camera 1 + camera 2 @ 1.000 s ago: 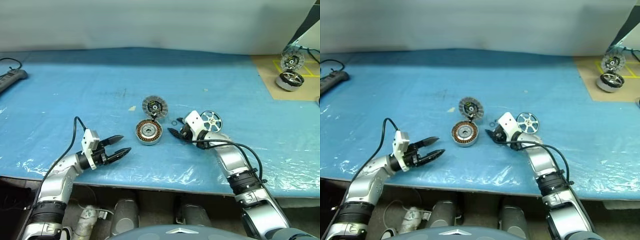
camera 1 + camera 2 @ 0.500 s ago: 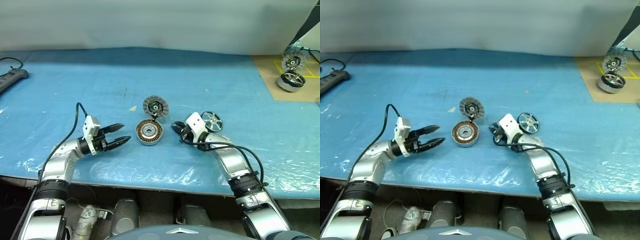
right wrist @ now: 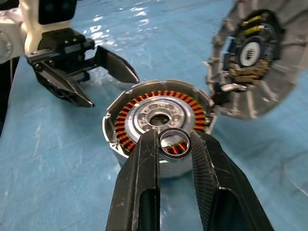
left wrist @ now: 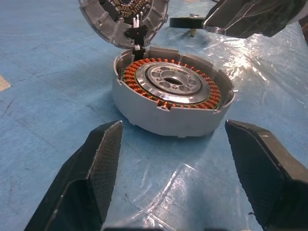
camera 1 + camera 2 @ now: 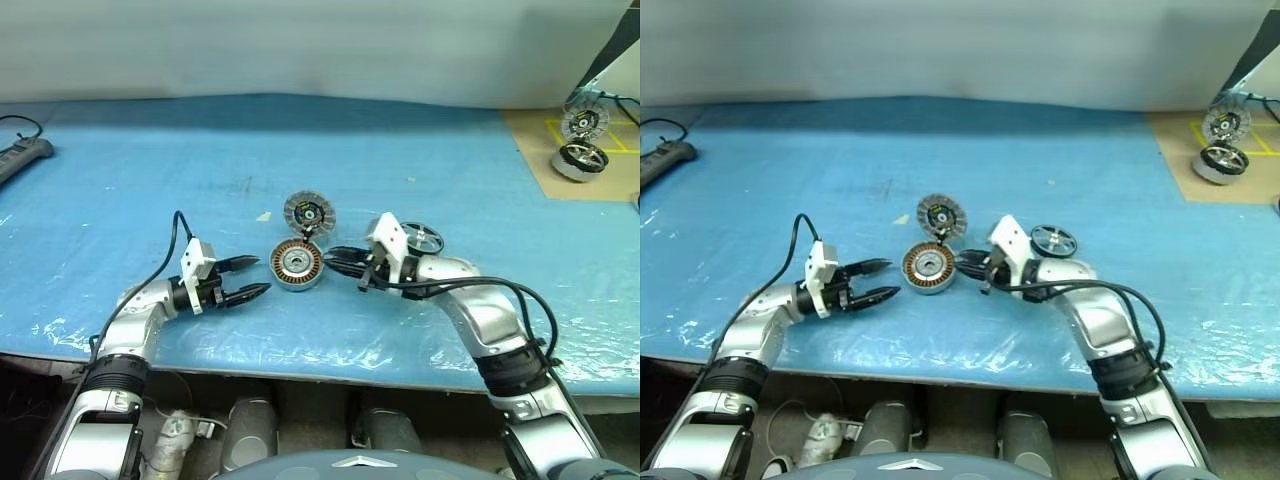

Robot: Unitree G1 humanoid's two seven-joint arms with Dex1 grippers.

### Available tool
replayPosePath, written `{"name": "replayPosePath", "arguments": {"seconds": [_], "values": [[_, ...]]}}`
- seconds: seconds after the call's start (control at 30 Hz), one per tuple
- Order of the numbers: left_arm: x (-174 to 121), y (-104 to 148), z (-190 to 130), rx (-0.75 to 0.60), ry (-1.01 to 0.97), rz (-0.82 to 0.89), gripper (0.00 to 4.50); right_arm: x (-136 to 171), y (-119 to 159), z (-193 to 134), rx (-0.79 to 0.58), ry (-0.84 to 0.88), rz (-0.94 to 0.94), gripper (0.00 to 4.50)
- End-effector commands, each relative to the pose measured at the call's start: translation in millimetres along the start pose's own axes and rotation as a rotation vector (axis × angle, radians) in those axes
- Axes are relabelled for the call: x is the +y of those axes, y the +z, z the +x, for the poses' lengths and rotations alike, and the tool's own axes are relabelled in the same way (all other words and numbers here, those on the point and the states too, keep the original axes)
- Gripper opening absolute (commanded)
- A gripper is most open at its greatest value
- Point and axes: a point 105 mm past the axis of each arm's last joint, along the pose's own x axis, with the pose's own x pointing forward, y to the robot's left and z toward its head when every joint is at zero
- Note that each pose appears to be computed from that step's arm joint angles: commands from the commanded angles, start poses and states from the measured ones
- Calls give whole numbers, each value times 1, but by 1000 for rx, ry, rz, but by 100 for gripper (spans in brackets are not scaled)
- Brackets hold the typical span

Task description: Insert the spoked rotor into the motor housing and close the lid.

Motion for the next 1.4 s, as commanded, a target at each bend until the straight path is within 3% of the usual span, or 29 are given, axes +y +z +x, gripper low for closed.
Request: {"name": "replayPosePath", "arguments": {"seconds": [0.03,0.6,1.0,1.4], "values": [[2,-1,-12,1,20,27,366,0,12,17,-34,10,-68,56],[-19,33,-29,-28,41,53,366,2,13,38,-16,81,-106,56],[-32,25,-14,-21,37,49,366,0,2,43,25,64,-141,56],[-18,28,5,-13,44,50,366,-2,-1,43,47,61,-174,56]]}}
